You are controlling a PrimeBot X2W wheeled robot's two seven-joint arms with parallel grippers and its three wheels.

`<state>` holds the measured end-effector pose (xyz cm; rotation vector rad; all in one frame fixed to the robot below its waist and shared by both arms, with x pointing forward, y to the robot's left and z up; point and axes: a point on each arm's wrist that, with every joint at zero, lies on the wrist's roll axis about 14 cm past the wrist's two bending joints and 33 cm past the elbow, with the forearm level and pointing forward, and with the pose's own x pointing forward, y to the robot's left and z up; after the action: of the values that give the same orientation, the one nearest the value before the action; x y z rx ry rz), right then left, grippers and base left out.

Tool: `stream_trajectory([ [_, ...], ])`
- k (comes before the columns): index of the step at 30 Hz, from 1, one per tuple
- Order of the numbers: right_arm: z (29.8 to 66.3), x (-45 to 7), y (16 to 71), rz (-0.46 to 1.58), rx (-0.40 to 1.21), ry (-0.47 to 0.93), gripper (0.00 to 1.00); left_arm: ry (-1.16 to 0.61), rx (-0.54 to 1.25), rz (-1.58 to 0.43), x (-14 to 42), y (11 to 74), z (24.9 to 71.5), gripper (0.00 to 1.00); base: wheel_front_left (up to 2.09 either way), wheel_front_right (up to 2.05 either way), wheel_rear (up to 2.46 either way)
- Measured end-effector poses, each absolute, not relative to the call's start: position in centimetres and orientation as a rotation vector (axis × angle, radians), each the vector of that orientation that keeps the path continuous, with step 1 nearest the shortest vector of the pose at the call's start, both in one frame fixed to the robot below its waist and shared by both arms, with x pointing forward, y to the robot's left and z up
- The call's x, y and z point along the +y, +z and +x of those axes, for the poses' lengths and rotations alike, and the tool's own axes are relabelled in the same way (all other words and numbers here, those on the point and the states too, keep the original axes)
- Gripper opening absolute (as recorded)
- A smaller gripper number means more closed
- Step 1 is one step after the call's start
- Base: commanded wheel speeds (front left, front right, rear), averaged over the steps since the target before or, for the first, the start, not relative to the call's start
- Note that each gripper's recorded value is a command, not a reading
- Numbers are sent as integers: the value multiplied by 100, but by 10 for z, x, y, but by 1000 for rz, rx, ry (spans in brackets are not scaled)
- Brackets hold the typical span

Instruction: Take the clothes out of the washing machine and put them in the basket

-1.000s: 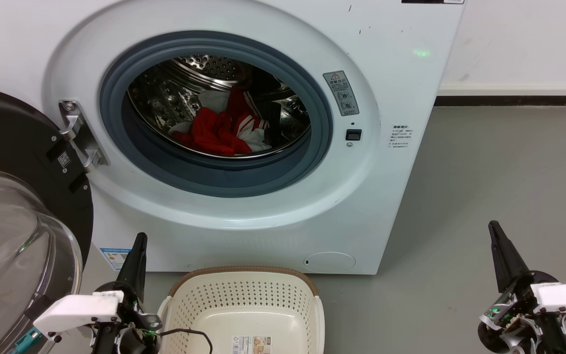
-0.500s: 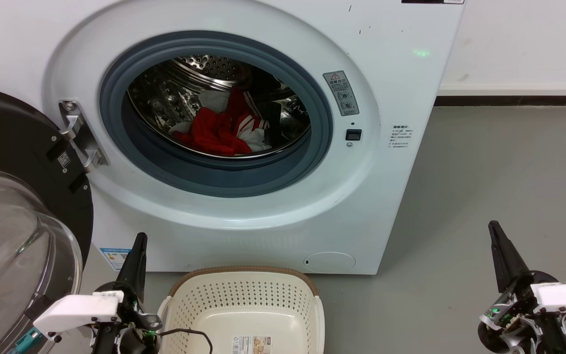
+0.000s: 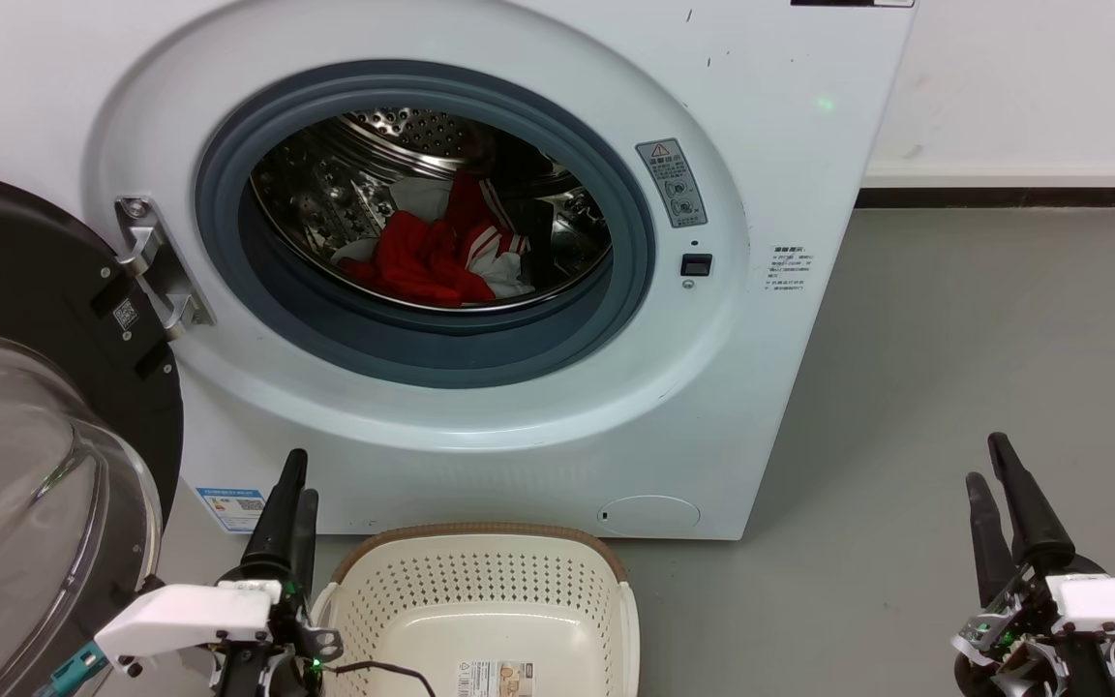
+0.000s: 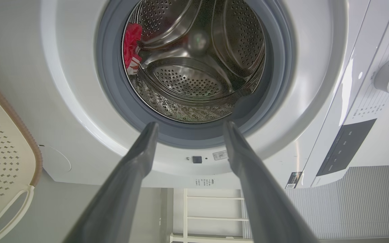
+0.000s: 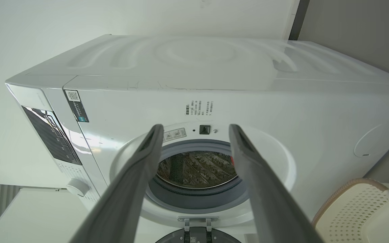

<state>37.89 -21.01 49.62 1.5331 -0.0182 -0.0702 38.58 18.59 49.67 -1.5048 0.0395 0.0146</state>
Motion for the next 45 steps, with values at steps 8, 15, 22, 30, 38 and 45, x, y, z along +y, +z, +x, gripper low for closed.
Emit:
stream_trajectory([
  [8, 377, -213, 503, 1376, -40, -69, 100, -37, 17, -1339, 176, 512, 393, 100, 0, 0, 0],
  [15, 377, -210, 514, 1198, -60, -44, 100, -68, -4, -1182, 169, 522, 395, 100, 0, 0, 0],
  [22, 375, -207, 522, 1038, -78, -31, 100, -88, -26, -1047, 164, 529, 396, 100, 0, 0, 0],
  [30, 373, -206, 526, 864, -90, -26, 100, -111, -35, -897, 155, 533, 397, 100, 0, 0, 0],
  [38, 370, -206, 524, 730, -89, -29, 100, -130, -50, -760, 148, 536, 398, 100, 0, 0, 0],
  [45, 370, -205, 524, 624, -93, -27, 100, -130, -61, -659, 146, 536, 398, 100, 0, 0, 0],
])
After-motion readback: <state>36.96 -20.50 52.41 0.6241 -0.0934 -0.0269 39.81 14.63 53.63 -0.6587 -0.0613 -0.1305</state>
